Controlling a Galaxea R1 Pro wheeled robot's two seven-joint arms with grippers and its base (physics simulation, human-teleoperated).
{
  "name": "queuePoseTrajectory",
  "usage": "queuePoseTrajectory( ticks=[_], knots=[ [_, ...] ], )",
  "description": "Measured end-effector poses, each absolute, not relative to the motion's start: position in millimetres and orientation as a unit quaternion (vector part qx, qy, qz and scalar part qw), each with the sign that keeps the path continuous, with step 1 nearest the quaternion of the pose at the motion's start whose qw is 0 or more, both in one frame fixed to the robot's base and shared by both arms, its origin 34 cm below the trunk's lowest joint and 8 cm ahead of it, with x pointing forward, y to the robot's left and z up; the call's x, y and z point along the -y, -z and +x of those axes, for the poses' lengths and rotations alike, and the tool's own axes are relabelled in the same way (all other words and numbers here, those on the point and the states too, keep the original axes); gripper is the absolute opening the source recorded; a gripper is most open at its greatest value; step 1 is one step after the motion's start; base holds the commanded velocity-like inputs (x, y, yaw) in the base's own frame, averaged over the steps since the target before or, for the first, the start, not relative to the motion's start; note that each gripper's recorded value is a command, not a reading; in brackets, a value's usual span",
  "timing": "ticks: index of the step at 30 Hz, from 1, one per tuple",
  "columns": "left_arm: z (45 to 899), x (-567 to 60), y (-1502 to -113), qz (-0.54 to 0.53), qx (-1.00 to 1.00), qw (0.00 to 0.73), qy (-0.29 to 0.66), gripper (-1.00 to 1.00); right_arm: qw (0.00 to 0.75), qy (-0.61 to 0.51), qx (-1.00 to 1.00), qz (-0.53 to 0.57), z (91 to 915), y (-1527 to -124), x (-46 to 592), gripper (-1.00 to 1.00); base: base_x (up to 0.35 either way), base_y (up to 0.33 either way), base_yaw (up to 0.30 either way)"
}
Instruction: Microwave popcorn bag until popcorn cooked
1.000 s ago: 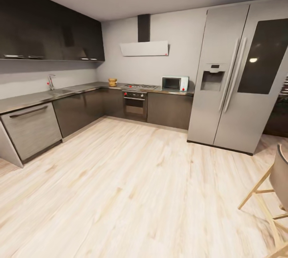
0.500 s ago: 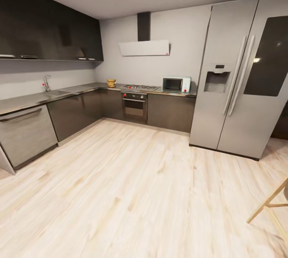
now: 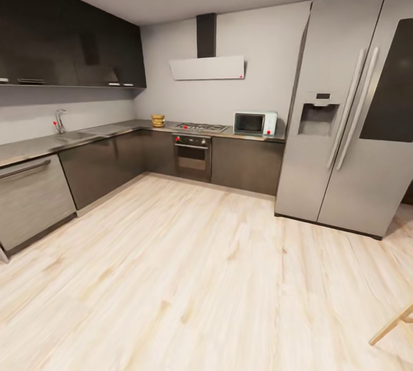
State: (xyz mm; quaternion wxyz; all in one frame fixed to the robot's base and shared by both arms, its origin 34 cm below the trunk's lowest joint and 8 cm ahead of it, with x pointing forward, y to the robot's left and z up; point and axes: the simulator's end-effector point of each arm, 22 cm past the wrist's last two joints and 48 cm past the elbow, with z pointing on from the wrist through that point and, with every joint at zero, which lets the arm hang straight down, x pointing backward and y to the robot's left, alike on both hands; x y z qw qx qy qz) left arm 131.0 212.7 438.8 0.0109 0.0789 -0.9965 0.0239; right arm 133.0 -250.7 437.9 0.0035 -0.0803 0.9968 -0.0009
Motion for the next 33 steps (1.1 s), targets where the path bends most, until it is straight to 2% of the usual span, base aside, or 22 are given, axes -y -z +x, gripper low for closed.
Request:
queuePoseTrajectory(
  ticks=[12, 23, 33],
  knots=[
    [131.0, -213.2, -438.8, 0.078, 0.997, 0.011, -0.024, 1.00, 0.003, 0.001, -0.997, -0.081, 133.0, -437.9, 250.7, 1.00, 0.326, 0.000, -0.007],
    [131.2, -213.5, -438.7, 0.078, 0.997, 0.011, -0.023, 1.00, 0.003, 0.001, -0.997, -0.079, 132.9, -437.9, 250.7, 1.00, 0.326, 0.000, -0.224],
    [131.0, -213.6, -438.7, 0.078, 0.997, 0.011, -0.023, 1.00, 0.002, 0.001, -0.996, -0.086, 132.4, -437.9, 250.6, 1.00, 0.326, 0.006, -0.024]
  ],
)
